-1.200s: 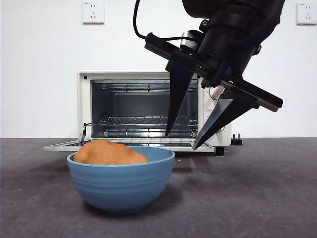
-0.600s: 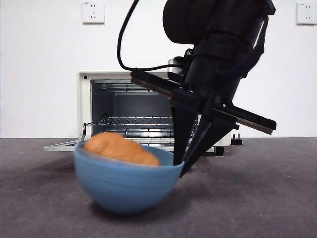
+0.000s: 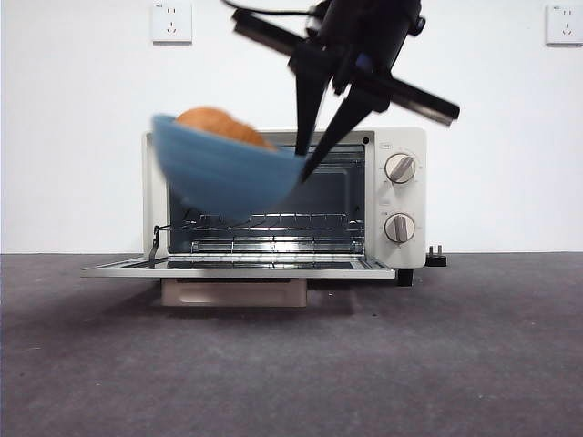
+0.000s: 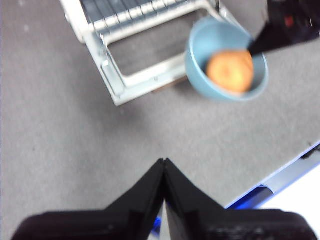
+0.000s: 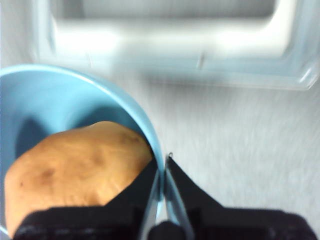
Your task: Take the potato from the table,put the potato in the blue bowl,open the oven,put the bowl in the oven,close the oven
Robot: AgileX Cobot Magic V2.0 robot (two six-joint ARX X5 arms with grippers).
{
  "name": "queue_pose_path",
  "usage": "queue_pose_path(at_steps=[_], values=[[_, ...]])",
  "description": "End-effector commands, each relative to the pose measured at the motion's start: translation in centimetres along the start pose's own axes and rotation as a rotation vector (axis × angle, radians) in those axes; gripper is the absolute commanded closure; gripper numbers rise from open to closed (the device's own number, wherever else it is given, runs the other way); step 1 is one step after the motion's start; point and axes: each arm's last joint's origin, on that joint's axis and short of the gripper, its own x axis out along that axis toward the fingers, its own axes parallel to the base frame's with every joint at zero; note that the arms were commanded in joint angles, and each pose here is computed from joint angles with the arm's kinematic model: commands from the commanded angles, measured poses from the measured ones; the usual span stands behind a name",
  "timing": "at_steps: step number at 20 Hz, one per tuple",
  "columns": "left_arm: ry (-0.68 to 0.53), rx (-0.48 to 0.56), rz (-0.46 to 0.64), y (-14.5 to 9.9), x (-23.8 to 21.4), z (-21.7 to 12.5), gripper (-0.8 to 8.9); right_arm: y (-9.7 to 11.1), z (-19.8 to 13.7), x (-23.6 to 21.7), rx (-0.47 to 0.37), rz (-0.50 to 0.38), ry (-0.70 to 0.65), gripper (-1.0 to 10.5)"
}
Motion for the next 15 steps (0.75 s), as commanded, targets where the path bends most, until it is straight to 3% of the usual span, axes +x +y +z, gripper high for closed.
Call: queue_pose_path(at_steps=[1,7,15], values=[[-0.015,0.004,0.003,0.0,0.0,0.1,8.20,-0.8,1.6,-0.8,0.145,0.004,-0.041,9.6],[-0.020,0.003,0.003,0.0,0.4,0.5,8.19,-1.6,4.6,-2.1,0.307,0.001,-0.135,9.6],[0.001,0.004,0.003,0.0,0.7,0.6,8.19,0.4,8.8,1.5,0.326,-0.065,-0.051,9.6]])
